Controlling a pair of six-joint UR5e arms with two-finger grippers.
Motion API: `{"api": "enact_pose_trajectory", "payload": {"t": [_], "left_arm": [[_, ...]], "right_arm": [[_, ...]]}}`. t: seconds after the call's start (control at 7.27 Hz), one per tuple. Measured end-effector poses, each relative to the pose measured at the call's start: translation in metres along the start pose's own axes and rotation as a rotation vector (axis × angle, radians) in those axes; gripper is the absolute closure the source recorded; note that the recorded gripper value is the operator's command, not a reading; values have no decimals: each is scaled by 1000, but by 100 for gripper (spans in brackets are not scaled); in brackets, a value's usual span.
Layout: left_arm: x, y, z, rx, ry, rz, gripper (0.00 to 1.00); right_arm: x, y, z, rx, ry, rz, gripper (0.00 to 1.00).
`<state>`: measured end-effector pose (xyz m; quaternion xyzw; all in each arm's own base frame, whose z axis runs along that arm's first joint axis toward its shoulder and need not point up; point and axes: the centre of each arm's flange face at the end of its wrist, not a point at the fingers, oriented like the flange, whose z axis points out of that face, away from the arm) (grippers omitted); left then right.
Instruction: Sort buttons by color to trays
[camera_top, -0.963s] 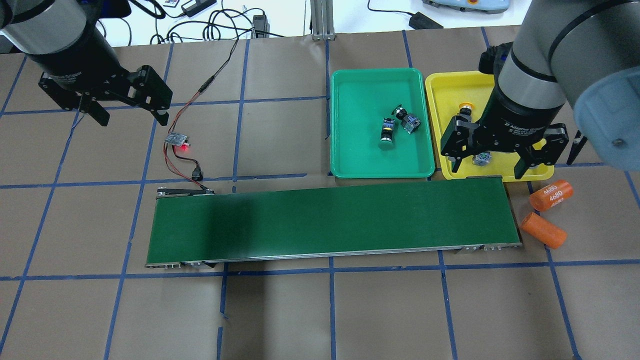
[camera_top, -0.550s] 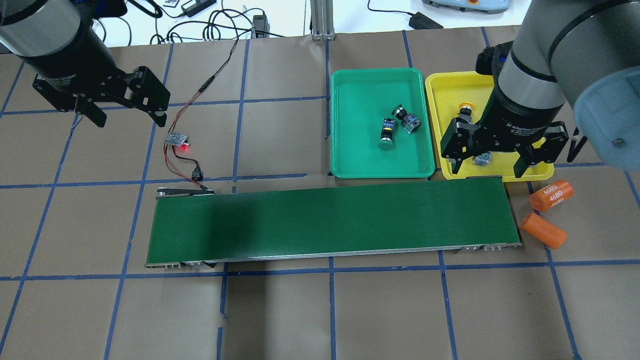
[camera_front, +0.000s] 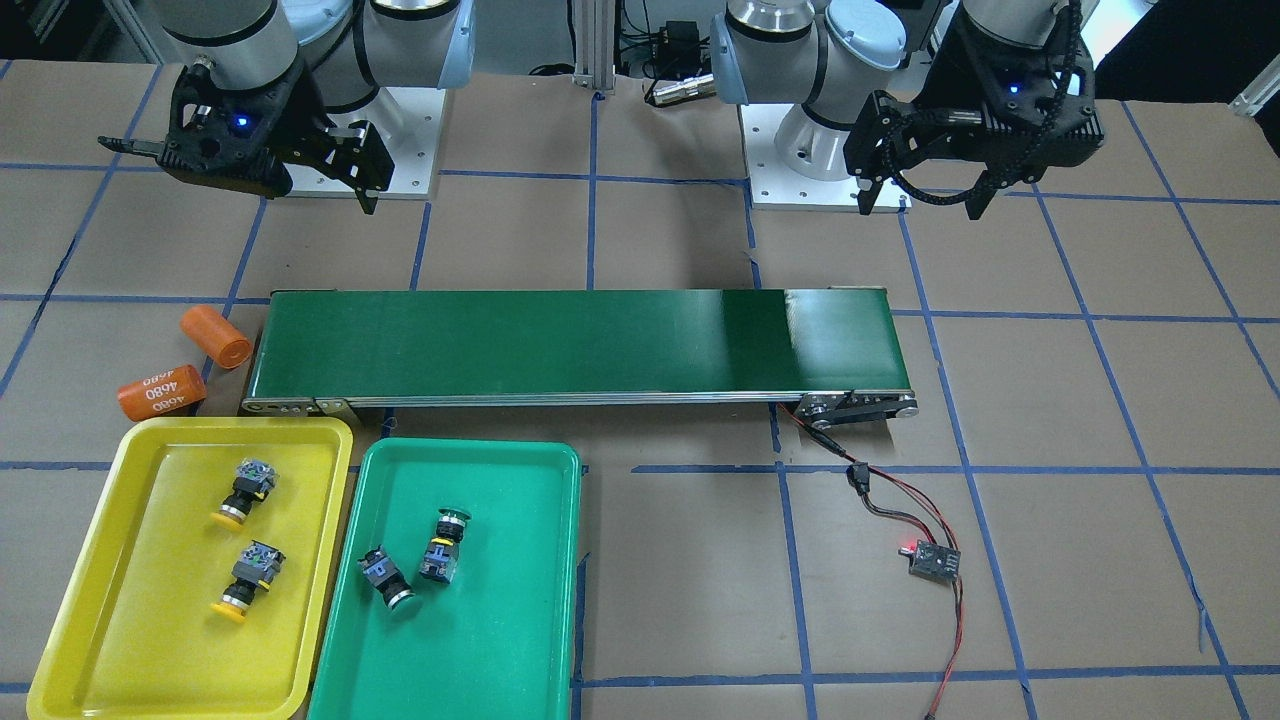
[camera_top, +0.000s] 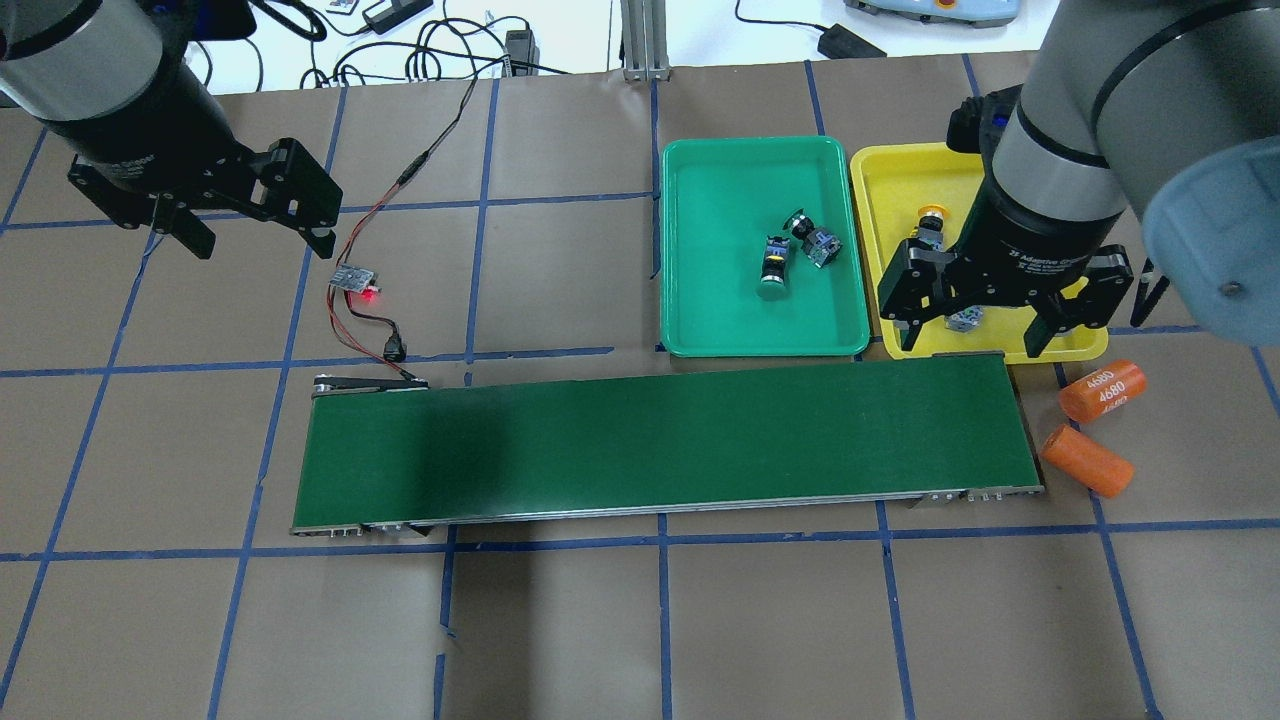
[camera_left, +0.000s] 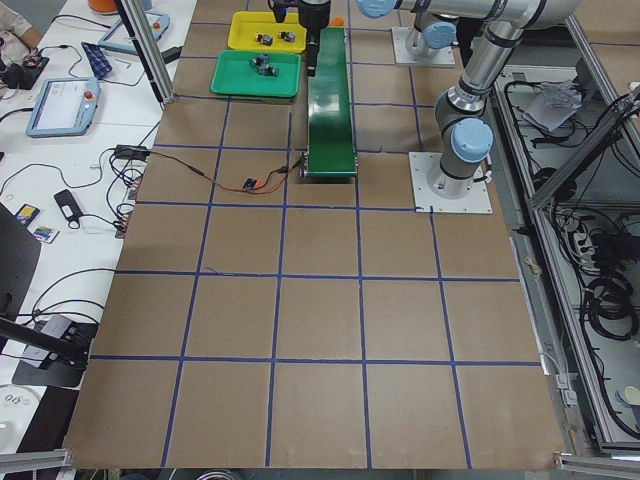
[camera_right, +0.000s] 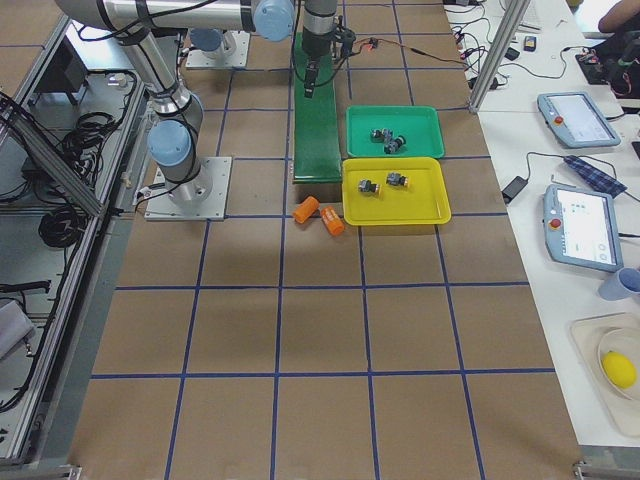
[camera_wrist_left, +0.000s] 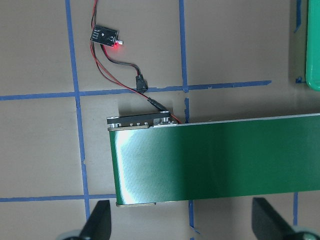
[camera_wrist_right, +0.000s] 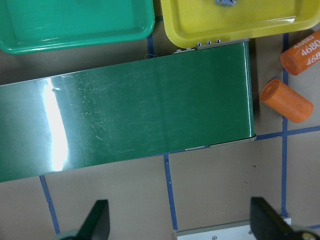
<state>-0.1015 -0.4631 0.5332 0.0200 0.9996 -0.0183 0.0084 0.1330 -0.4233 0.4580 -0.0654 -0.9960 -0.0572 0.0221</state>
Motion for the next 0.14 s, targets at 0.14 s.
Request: {"api": "enact_pose_trajectory", "payload": {"t": [0.14], "left_arm": [[0,1,-2,4,-1,0,0]], "right_arm": [[0,0,-1,2,-1,0,0]]}}
